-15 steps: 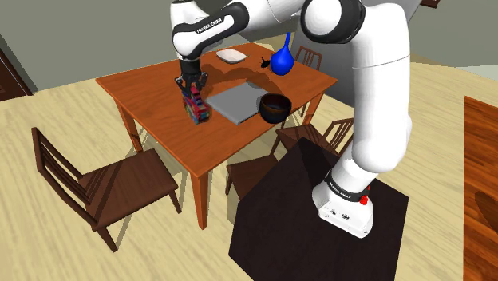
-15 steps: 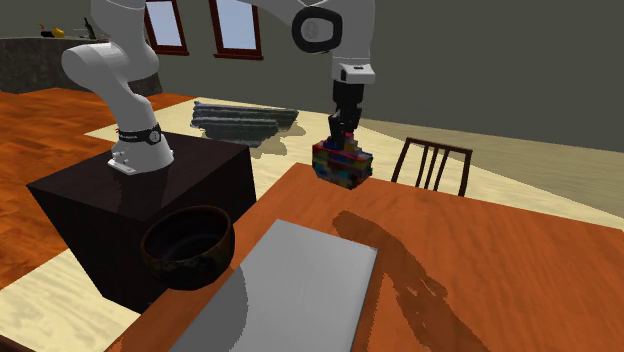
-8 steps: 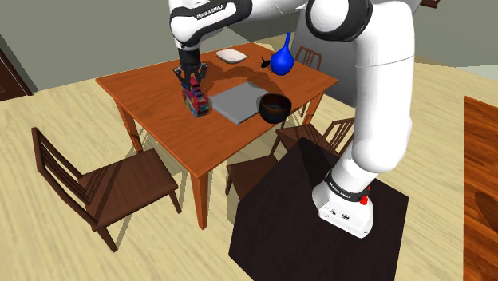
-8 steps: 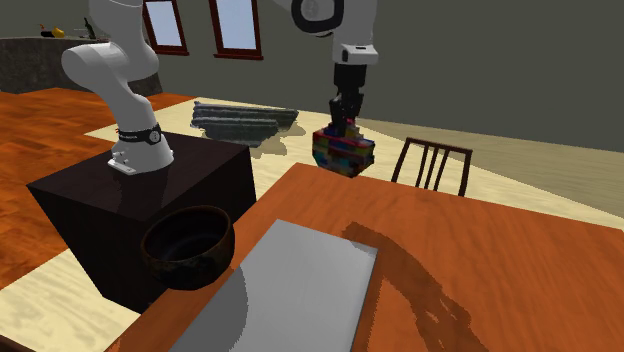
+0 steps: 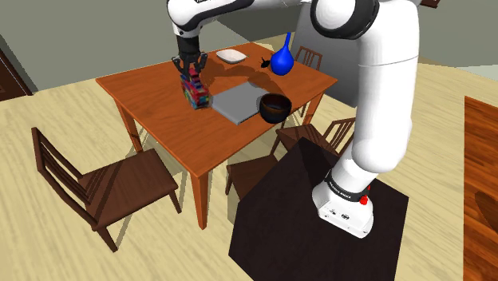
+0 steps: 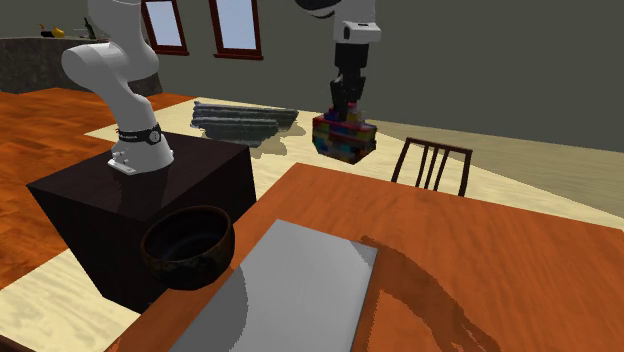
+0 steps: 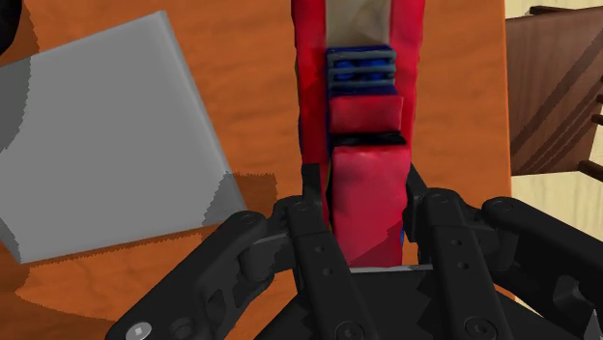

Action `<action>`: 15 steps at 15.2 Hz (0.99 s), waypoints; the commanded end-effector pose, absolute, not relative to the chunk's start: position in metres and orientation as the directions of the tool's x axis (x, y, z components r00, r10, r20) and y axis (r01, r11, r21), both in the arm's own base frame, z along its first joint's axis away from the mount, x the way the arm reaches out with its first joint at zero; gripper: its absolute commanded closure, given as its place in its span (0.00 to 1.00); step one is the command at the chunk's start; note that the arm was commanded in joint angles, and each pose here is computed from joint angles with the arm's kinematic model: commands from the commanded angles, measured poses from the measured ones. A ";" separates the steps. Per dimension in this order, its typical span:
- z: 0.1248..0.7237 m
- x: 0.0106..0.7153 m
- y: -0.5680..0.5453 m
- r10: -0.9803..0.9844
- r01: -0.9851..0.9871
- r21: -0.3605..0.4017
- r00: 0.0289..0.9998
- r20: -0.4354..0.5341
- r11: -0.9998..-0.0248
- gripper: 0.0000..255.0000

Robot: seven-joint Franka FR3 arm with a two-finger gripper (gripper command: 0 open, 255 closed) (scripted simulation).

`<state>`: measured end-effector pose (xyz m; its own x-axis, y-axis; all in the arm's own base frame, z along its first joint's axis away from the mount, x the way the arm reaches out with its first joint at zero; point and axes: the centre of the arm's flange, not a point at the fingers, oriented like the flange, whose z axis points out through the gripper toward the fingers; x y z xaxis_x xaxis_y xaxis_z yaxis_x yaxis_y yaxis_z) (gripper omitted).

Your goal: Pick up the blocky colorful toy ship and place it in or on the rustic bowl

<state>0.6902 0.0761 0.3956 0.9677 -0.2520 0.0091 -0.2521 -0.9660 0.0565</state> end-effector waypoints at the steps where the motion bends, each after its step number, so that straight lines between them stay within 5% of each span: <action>1: 0.407 0.690 0.076 -0.252 -0.252 0.056 0.968 0.010 -0.966 1.00; 15: 0.447 0.634 -0.013 -0.252 -0.252 0.056 0.968 0.010 -0.966 1.00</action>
<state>0.6399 -0.0020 0.4470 0.9674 -0.2531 0.0092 -0.2532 -0.9657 0.0566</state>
